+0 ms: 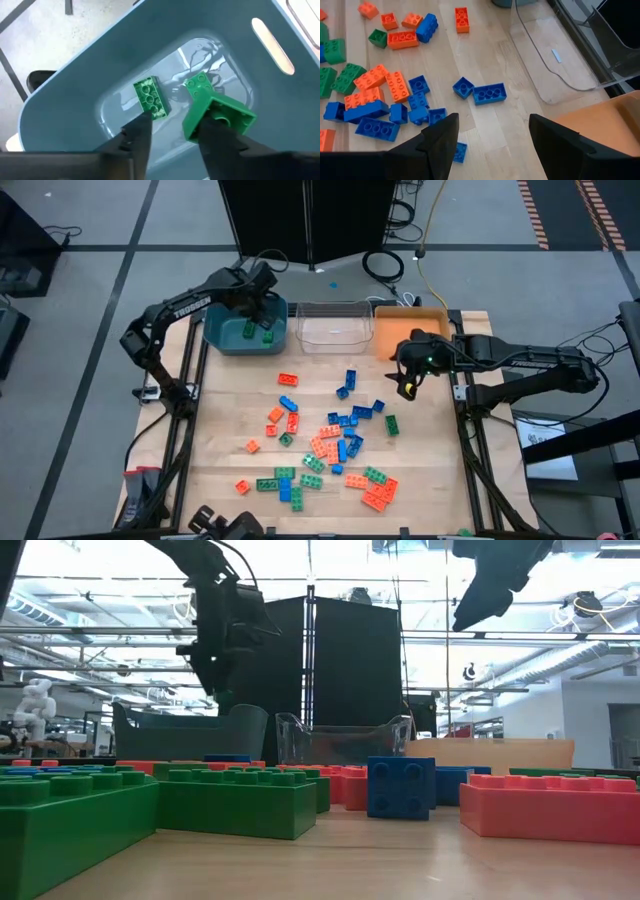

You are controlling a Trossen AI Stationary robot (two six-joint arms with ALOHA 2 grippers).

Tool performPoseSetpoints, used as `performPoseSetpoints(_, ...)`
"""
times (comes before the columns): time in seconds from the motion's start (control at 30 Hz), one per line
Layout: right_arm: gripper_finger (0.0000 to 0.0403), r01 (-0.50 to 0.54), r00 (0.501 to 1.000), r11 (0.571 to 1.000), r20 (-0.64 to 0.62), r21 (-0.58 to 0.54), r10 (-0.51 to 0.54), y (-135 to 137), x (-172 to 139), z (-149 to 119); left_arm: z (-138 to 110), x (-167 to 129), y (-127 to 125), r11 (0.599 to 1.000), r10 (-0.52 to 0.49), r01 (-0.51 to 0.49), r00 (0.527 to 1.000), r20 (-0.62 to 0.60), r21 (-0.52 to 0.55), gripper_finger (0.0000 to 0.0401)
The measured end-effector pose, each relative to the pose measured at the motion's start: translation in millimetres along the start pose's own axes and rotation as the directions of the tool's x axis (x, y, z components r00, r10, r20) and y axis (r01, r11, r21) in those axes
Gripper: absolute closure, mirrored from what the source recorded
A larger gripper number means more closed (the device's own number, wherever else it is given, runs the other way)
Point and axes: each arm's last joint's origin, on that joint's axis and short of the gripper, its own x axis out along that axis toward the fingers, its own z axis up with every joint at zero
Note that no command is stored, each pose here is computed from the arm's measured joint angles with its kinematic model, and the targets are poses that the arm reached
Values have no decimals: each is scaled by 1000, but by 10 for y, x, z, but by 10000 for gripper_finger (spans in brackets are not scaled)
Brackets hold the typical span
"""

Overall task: Sort blocks
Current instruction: Put the green game piece into the blue bin

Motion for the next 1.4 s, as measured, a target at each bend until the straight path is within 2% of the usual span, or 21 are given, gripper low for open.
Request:
performPoseSetpoints(0.17, 163, -12, 997, 1000, 71, 8, 11, 11, -2, 69, -1, -3, -4, 1000, -16, 16, 1000, -2, 10, 184)
performPoseSetpoints(0.3, 163, 13, 973, 1000, 228, 26, -18, 22, 4, 230, -27, -92, -10, 991, -129, 129, 992, 9, -41, 161)
performPoseSetpoints(0.4, 163, 63, 920, 996, 384, 60, -81, 33, 44, 415, -53, -243, -7, 966, -253, 255, 966, 56, -41, 159)
performPoseSetpoints(0.5, 163, 88, 840, 994, 531, 72, -113, 17, 132, 626, -71, -445, 5, 937, -342, 349, 927, 154, -20, 159)
performPoseSetpoints(0.63, 163, 63, 719, 982, 674, 176, -167, -105, 440, 893, -132, -703, 94, 936, -333, 351, 901, 278, -14, 159)
performPoseSetpoints(0.7, 163, -8, 692, 981, 709, 195, -135, -191, 677, 984, -168, -790, 158, 939, -319, 343, 894, 315, -24, 159)
performPoseSetpoints(0.8, 163, -138, 709, 970, 704, 202, -46, -278, 1029, 1169, -202, -846, 189, 939, -316, 344, 889, 330, -27, 159)
performPoseSetpoints(0.93, 163, -225, 717, 967, 692, 119, 82, -258, 1319, 1530, -225, -829, 184, 942, -312, 335, 901, 302, -26, 159)
performPoseSetpoints(1.03, 163, -213, 746, 975, 655, 63, 121, -236, 1415, 1790, -256, -793, 182, 948, -305, 319, 918, 252, -16, 159)
performPoseSetpoints(1.1, 163, -176, 780, 984, 614, 31, 120, -232, 1452, 1898, -277, -780, 190, 955, -285, 295, 931, 228, -14, 159)
performPoseSetpoints(1.17, 163, -150, 794, 989, 596, 2, 119, -230, 1488, 1982, -296, -783, 204, 962, -264, 274, 939, 218, -16, 159)
performPoseSetpoints(1.4, 163, -118, 818, 993, 566, -14, 105, -276, 1714, 1991, -310, -795, 235, 966, -254, 259, 942, 219, 4, 159)
